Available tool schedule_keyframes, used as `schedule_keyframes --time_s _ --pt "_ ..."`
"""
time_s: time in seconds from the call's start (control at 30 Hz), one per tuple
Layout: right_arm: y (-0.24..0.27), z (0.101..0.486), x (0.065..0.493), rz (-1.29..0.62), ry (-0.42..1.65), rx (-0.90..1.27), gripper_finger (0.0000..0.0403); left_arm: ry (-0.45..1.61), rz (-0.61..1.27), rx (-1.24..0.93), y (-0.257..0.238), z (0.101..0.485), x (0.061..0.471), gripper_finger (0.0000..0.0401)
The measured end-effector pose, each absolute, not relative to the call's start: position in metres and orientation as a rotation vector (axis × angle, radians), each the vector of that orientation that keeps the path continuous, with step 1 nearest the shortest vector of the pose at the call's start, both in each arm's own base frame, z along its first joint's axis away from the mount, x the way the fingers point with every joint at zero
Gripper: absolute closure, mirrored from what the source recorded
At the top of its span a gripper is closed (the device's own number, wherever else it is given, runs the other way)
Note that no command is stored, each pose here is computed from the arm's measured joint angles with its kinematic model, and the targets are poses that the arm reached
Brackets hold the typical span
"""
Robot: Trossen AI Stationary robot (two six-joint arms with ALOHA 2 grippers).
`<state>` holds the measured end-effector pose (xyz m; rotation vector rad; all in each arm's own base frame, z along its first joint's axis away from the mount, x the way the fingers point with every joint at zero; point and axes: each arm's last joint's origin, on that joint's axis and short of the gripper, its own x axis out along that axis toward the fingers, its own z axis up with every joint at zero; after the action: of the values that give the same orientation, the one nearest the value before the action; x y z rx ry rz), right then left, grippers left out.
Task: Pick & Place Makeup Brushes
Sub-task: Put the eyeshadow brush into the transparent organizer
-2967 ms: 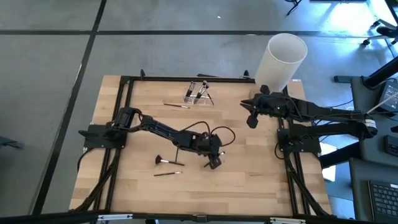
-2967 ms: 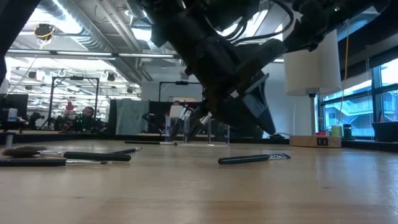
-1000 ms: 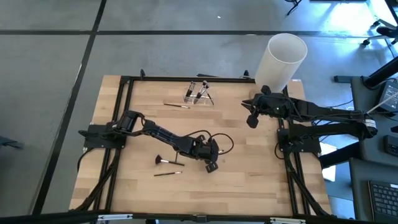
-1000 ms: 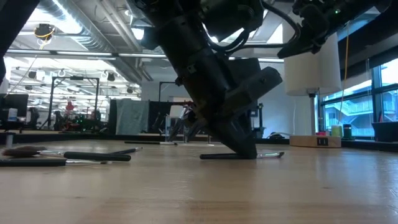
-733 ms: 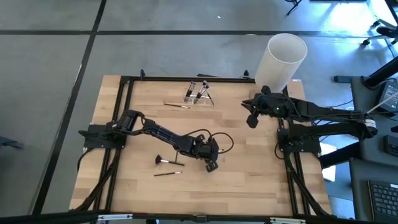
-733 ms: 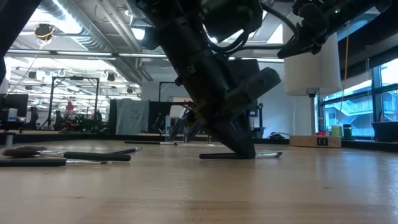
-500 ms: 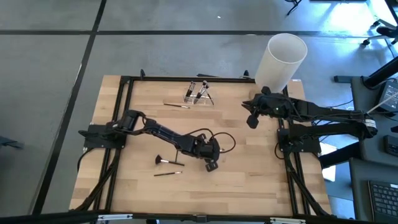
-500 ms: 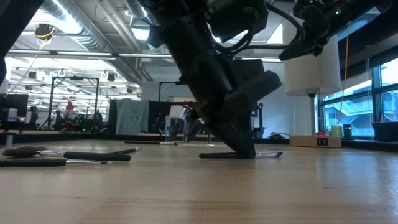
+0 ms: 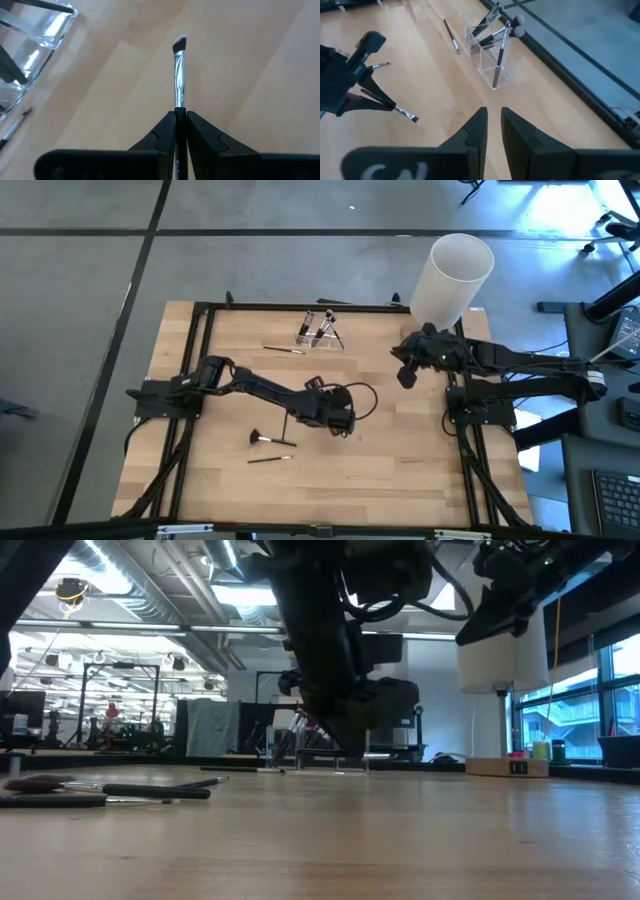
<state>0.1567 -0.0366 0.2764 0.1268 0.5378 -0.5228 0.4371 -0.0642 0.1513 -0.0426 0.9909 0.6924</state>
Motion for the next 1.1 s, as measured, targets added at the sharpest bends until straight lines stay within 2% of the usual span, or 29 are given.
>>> schedule_keyframes --time_s 0.17,0.3,0.5,0.6,0.77,0.93,1.1 --pt "-0.033 0.276 0.157 -0.507 0.539 0.140 0.0347 1.018 0.698 -0.022 -0.065 0.154 0.433 0.0365" --pt "-0.031 0.276 0.158 -0.494 0.538 0.140 0.0347 0.985 0.763 -0.022 -0.062 0.174 0.425 0.0362" --pt "-0.031 0.278 0.159 -0.523 0.503 0.134 0.0347 0.774 0.901 -0.036 -0.060 0.215 0.415 0.0366" --pt "-0.033 0.273 0.165 -0.552 0.436 0.141 0.0347 0.659 0.991 -0.027 -0.058 0.222 0.415 0.0367" --pt "-0.036 0.251 0.179 -0.383 0.281 0.199 0.0346 0.618 1.033 -0.051 -0.054 0.218 0.416 0.0367" --pt "-0.046 0.231 0.186 -0.172 0.150 0.323 0.0315 0.649 1.056 -0.049 -0.045 0.208 0.414 0.0367" --pt "-0.059 0.212 0.191 -0.146 0.116 0.414 0.0272 0.722 1.032 -0.075 -0.031 0.206 0.415 0.0367"
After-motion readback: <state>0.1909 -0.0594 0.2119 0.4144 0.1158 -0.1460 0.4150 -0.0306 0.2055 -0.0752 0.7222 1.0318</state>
